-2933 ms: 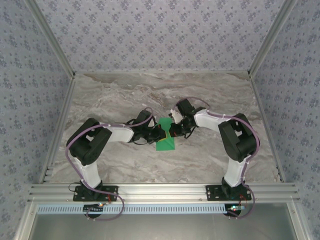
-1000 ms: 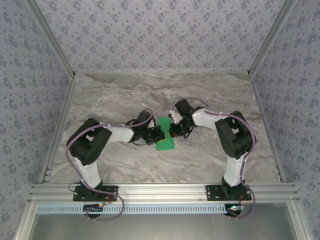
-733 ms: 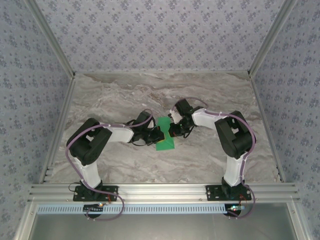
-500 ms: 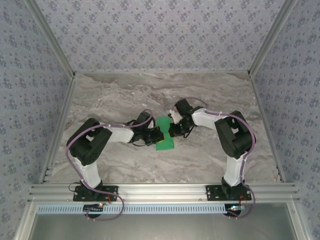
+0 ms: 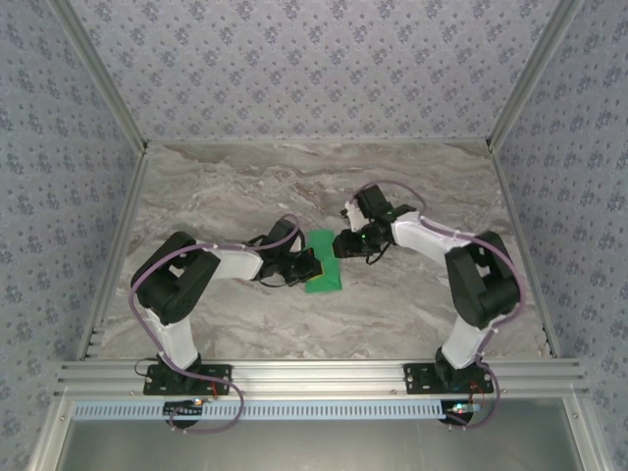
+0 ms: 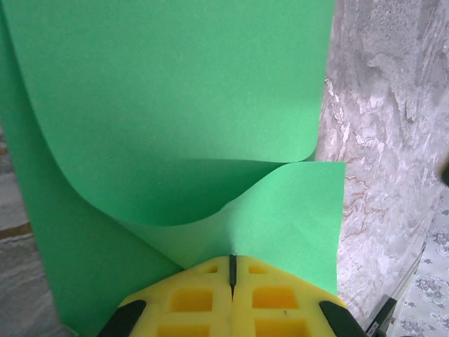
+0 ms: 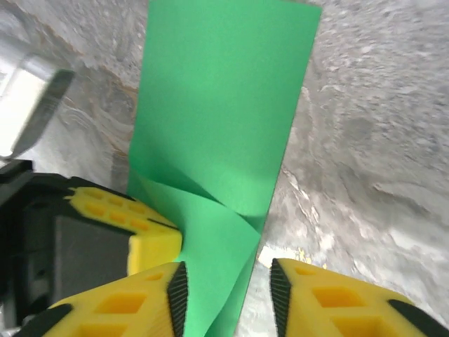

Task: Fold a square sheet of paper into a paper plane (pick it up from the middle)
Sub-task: Move the paper to the center of the table.

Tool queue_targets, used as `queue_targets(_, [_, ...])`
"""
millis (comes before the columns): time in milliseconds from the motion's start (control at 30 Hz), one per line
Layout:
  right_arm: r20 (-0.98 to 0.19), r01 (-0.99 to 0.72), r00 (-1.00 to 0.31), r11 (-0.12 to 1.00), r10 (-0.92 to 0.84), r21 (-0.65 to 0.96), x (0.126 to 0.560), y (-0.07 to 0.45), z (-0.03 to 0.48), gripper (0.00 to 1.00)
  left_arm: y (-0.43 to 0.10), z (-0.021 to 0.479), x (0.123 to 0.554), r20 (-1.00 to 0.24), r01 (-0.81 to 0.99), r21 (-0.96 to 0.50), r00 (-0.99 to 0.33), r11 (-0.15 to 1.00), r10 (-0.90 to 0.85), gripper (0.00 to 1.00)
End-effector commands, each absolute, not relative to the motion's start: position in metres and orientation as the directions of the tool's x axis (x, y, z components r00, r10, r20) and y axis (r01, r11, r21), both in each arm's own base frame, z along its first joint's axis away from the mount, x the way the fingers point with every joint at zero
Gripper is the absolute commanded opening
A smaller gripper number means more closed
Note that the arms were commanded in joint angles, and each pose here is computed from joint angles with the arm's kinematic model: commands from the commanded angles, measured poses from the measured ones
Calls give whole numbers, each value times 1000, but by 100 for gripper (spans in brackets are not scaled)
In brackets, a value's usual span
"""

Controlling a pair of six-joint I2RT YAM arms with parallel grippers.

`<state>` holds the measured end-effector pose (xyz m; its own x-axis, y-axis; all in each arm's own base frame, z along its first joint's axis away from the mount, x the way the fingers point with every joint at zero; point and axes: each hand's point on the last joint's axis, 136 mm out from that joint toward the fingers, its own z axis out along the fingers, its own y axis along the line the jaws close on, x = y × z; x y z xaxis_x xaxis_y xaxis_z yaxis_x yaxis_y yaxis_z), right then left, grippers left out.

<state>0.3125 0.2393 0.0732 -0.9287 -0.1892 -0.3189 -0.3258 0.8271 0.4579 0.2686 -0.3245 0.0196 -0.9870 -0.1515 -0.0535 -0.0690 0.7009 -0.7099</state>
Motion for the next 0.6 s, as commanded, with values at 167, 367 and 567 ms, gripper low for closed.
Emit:
queue_targets(167, [-282, -170, -959, 812, -6, 558, 277, 228, 78, 49, -298, -3, 245, -60, -2, -607, -997, 795, -48, 0])
queue_targets(367, [-271, -140, -962, 810, 24, 570, 259, 236, 68, 49, -284, 6, 227, -96, 95, -598, -994, 796, 46, 0])
queue_targets(567, [-267, -144, -963, 791, 26, 595, 255, 256, 64, 50, -272, 14, 214, -137, 188, -583, -982, 791, 133, 0])
